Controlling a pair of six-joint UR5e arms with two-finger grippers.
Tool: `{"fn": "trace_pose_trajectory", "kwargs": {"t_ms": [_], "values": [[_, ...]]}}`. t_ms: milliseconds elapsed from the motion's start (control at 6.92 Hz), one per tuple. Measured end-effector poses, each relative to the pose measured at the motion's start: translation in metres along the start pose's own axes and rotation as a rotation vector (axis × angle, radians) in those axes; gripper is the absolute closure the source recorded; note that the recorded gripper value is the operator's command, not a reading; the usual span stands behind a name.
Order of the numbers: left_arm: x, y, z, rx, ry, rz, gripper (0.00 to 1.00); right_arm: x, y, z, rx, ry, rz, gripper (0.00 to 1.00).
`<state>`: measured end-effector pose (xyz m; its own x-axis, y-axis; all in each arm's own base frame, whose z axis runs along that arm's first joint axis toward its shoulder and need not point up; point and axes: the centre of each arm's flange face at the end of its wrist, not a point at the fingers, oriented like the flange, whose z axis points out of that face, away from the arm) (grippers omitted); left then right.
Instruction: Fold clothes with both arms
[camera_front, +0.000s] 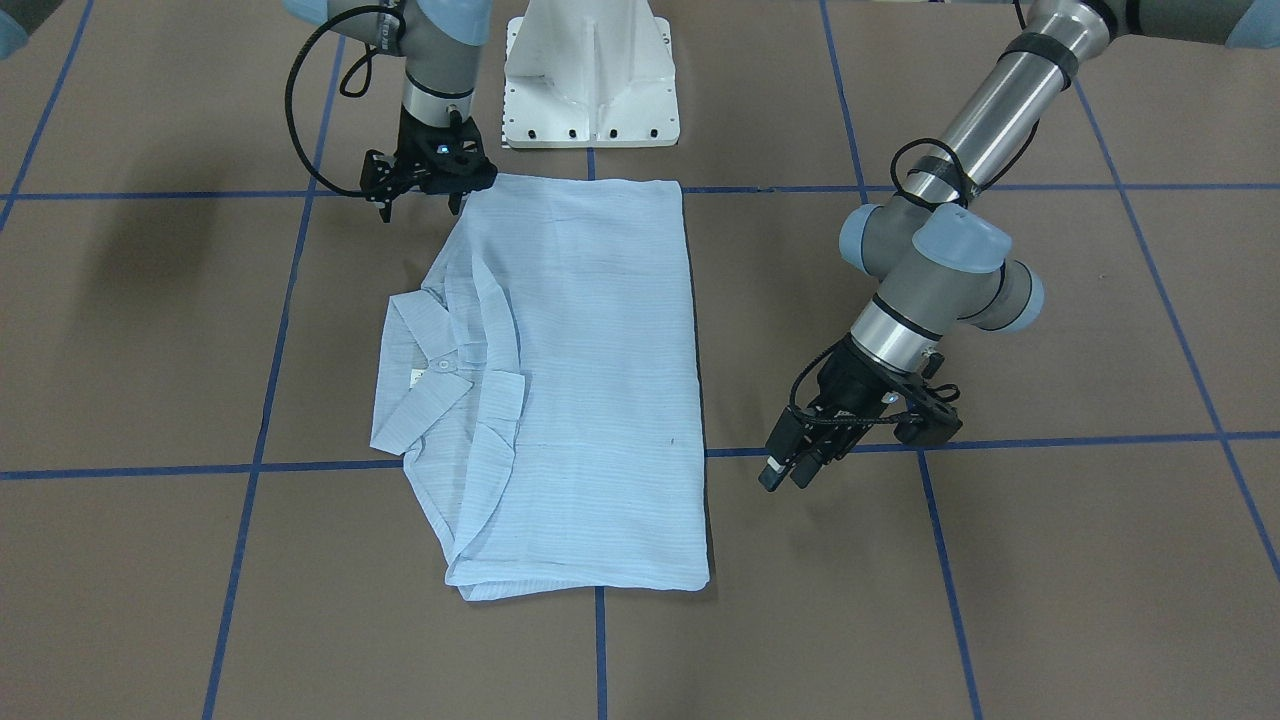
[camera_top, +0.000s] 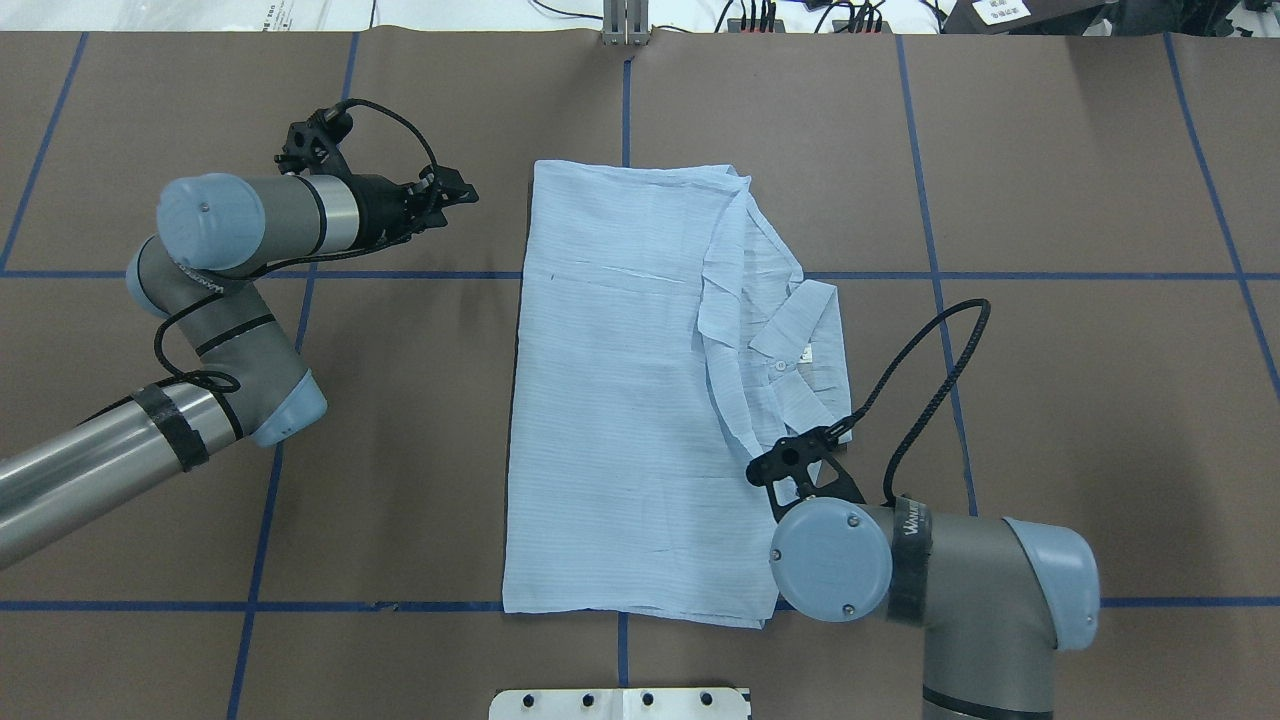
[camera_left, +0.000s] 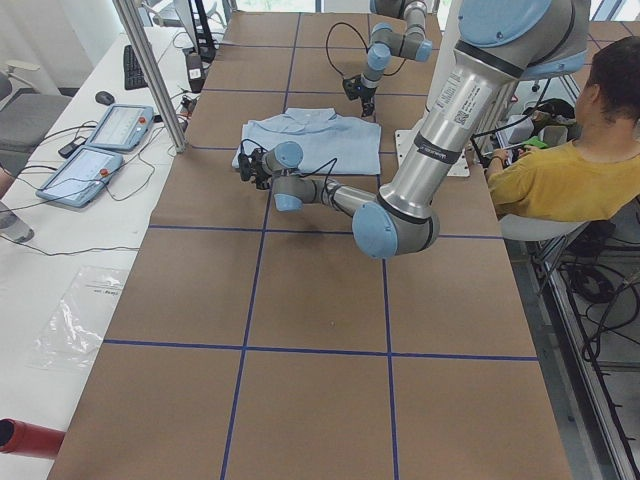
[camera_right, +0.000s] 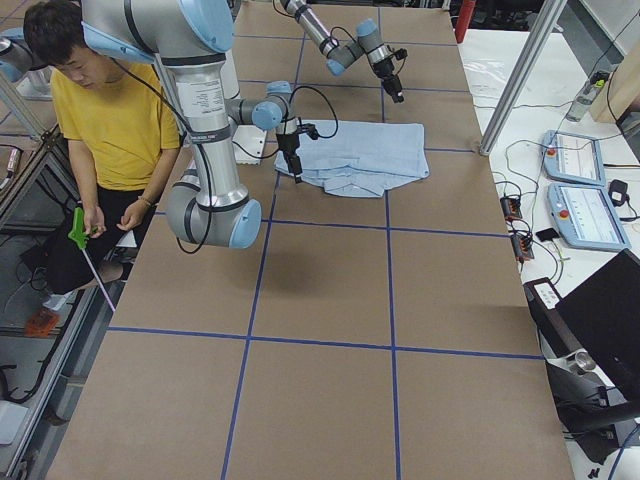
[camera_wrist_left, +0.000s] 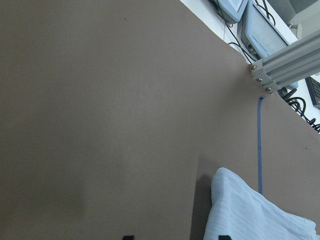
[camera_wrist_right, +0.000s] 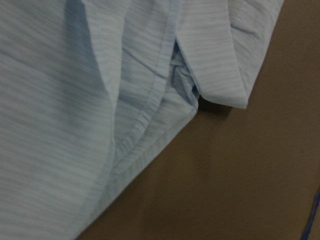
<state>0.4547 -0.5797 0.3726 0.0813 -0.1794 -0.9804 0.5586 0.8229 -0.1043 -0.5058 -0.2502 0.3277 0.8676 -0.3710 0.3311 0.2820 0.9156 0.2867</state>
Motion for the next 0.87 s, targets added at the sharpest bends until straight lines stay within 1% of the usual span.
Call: {"fn": "trace_pose_trajectory", "kwargs": {"t_ms": [144, 289, 433, 578, 867], "values": [[0.003, 0.001, -0.001, -0.001, 0.007, 0.001, 0.36, 0.014, 0.009, 0.002, -0.007, 0.008, 0.000, 0.00], [0.005, 0.001, -0.003, -0.002, 0.012, 0.002, 0.36, 0.018, 0.013, 0.000, -0.007, 0.003, 0.002, 0.00], [0.006, 0.002, -0.006, -0.003, 0.017, 0.003, 0.36, 0.011, 0.012, -0.008, 0.002, -0.014, 0.007, 0.00], [0.006, 0.004, -0.010, -0.010, 0.021, 0.004, 0.36, 0.001, 0.002, -0.018, 0.022, -0.037, 0.021, 0.00], [-0.008, 0.010, -0.027, -0.056, 0.021, 0.008, 0.36, -0.015, -0.039, -0.035, 0.066, -0.064, 0.074, 0.00]]}}
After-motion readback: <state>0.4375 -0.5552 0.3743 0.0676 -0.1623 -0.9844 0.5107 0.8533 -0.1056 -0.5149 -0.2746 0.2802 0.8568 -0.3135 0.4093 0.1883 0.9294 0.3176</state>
